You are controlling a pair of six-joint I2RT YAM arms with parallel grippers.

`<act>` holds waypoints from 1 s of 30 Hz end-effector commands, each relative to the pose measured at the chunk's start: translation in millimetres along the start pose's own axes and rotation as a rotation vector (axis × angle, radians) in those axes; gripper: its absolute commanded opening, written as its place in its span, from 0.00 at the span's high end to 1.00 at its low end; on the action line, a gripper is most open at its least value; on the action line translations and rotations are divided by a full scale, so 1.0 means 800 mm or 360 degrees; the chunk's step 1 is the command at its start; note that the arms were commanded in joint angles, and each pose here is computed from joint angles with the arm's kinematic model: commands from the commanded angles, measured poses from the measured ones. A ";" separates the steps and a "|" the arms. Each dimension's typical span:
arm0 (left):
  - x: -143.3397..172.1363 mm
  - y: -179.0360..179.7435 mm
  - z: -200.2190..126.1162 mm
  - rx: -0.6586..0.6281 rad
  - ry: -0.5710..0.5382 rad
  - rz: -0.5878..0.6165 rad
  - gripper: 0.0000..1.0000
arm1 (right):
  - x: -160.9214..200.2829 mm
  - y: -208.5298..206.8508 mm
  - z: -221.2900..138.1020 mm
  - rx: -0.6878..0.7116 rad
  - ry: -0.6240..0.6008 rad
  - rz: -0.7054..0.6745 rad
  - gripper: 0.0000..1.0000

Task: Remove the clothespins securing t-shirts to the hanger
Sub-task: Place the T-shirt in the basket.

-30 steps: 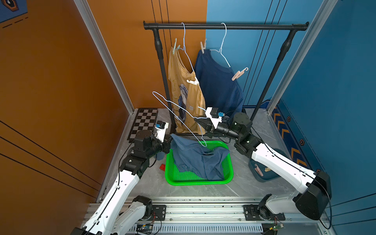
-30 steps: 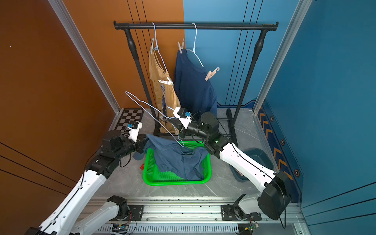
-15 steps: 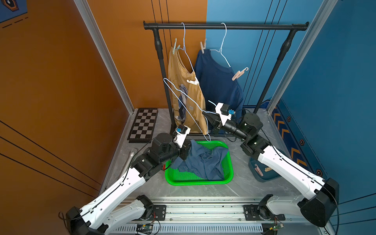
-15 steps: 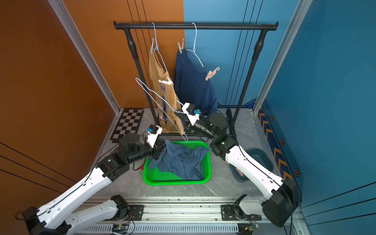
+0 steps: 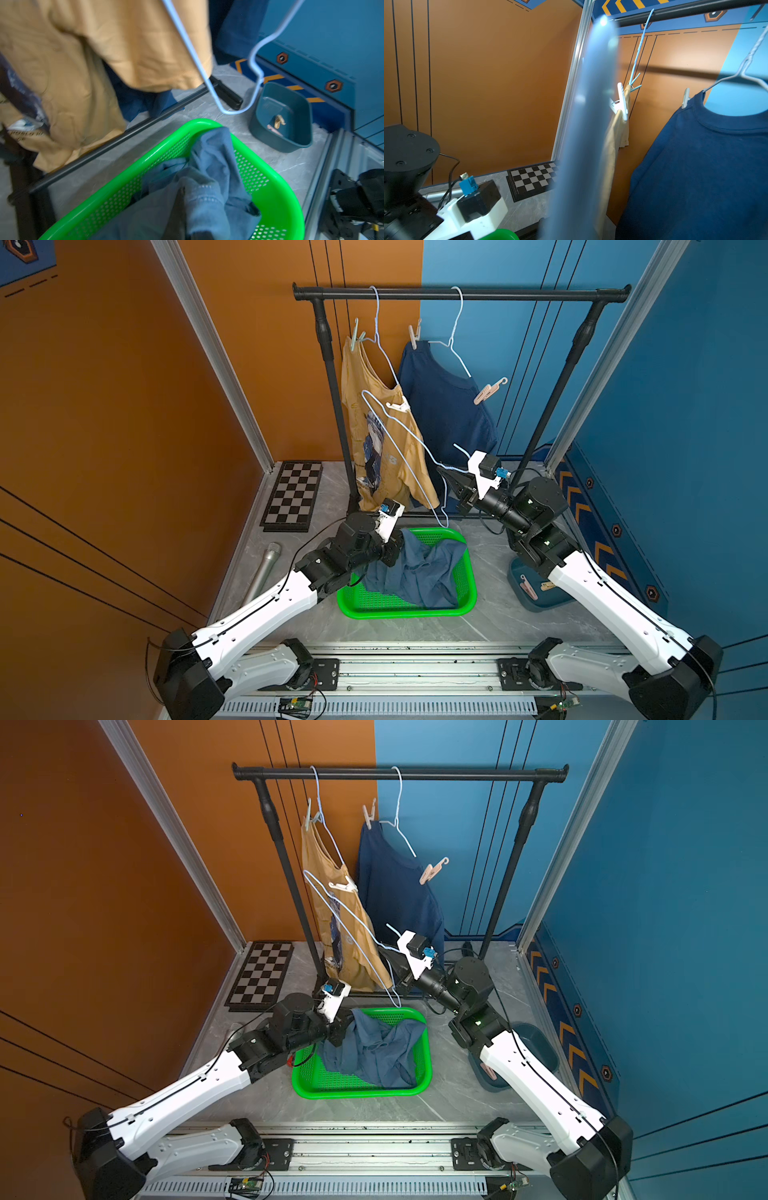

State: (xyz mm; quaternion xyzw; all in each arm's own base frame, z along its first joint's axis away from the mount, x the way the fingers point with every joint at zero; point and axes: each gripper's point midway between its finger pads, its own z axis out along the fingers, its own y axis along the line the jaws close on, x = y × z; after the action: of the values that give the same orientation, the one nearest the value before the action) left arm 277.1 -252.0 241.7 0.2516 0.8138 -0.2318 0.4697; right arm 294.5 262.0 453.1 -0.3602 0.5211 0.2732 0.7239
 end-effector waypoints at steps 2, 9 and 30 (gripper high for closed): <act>0.098 0.038 0.012 -0.0158 0.0397 -0.0051 1.00 | 0.006 0.012 -0.012 -0.0059 0.0032 0.0035 1.00; 0.177 0.039 0.050 -0.0112 0.0736 -0.0095 1.00 | 0.024 0.020 -0.030 -0.0062 0.0096 0.0066 1.00; 0.182 0.027 0.062 -0.0003 0.0878 -0.0158 0.53 | 0.056 0.028 -0.116 0.0038 0.0346 0.0109 1.00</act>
State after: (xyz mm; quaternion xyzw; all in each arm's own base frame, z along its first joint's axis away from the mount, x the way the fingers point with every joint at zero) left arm 256.1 -240.5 62.2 0.2671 0.9262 -0.1747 0.2008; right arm 245.0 204.9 403.0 -0.3550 0.5923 0.2543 0.6771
